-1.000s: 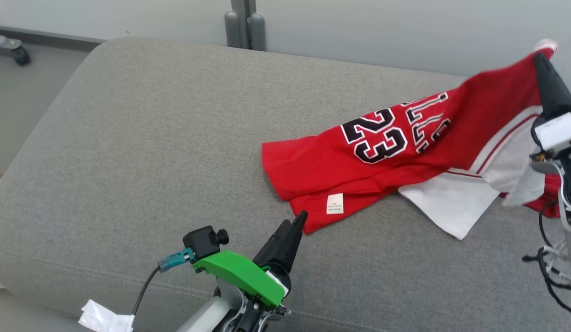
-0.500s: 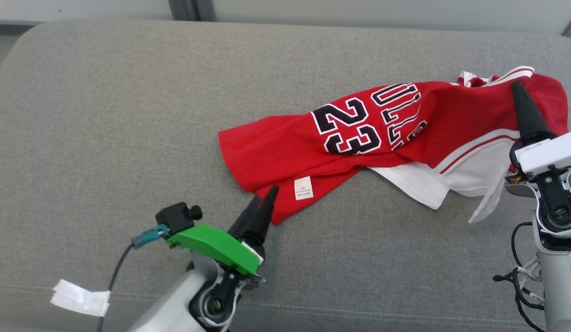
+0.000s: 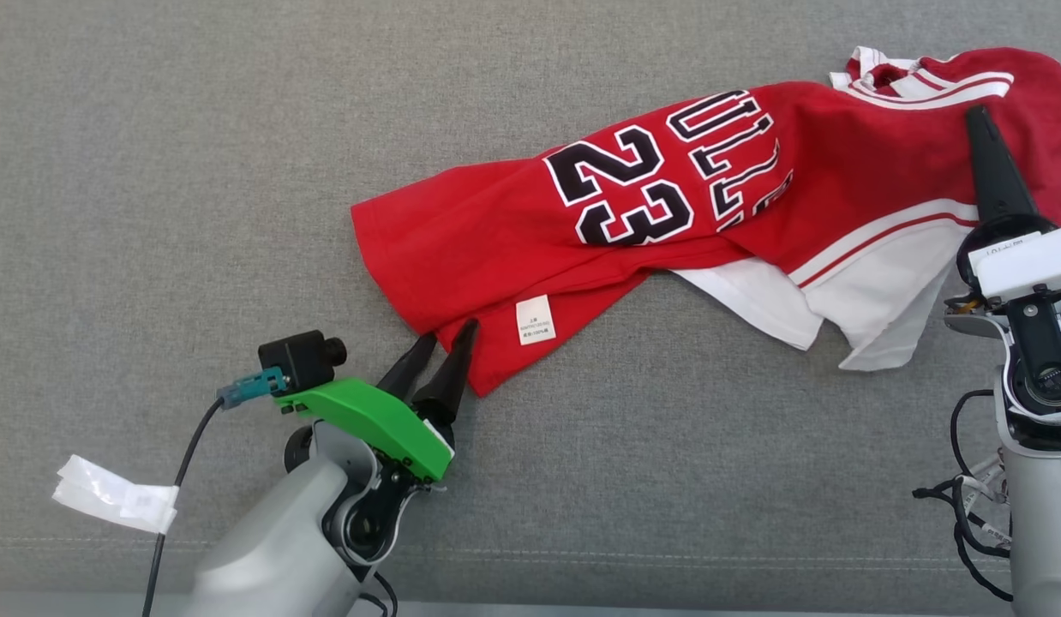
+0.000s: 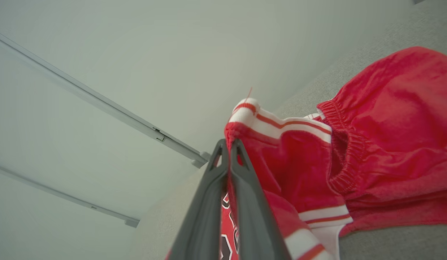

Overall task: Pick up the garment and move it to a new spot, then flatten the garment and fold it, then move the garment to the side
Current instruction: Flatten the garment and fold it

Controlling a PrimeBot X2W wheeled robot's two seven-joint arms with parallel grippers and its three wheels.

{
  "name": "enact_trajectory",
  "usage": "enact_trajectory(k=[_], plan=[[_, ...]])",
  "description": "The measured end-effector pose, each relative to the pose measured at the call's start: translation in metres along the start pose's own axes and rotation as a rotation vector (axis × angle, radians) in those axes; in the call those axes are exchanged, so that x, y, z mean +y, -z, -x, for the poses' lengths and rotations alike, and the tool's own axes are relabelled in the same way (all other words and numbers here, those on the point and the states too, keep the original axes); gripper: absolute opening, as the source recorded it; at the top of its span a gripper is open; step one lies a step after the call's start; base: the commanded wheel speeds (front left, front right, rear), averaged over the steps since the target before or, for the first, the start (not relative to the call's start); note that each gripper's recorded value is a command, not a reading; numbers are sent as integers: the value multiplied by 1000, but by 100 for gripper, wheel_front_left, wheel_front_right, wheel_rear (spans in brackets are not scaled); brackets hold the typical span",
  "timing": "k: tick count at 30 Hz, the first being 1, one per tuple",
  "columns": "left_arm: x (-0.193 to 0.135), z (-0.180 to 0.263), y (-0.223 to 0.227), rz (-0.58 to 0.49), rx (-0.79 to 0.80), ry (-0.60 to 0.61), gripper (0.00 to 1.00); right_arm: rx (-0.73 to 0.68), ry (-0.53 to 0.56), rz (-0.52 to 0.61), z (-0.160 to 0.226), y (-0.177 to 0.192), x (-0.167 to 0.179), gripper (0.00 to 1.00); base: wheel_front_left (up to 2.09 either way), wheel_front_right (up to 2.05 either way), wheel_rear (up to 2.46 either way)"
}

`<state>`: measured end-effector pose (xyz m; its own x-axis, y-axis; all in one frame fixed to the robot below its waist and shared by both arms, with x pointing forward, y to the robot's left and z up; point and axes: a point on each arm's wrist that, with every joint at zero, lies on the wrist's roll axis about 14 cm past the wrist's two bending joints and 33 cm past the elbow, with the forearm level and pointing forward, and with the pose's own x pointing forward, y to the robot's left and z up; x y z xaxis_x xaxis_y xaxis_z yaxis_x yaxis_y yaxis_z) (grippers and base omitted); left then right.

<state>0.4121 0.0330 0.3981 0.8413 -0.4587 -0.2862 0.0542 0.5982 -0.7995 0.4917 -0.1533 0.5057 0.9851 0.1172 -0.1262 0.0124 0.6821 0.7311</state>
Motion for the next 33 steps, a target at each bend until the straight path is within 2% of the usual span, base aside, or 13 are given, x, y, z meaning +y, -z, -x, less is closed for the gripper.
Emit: enact_trajectory(k=[33], plan=[[-15,0,-19,16,-73,22,100,25,5,-21,-4,15,2,0,0,0,0]])
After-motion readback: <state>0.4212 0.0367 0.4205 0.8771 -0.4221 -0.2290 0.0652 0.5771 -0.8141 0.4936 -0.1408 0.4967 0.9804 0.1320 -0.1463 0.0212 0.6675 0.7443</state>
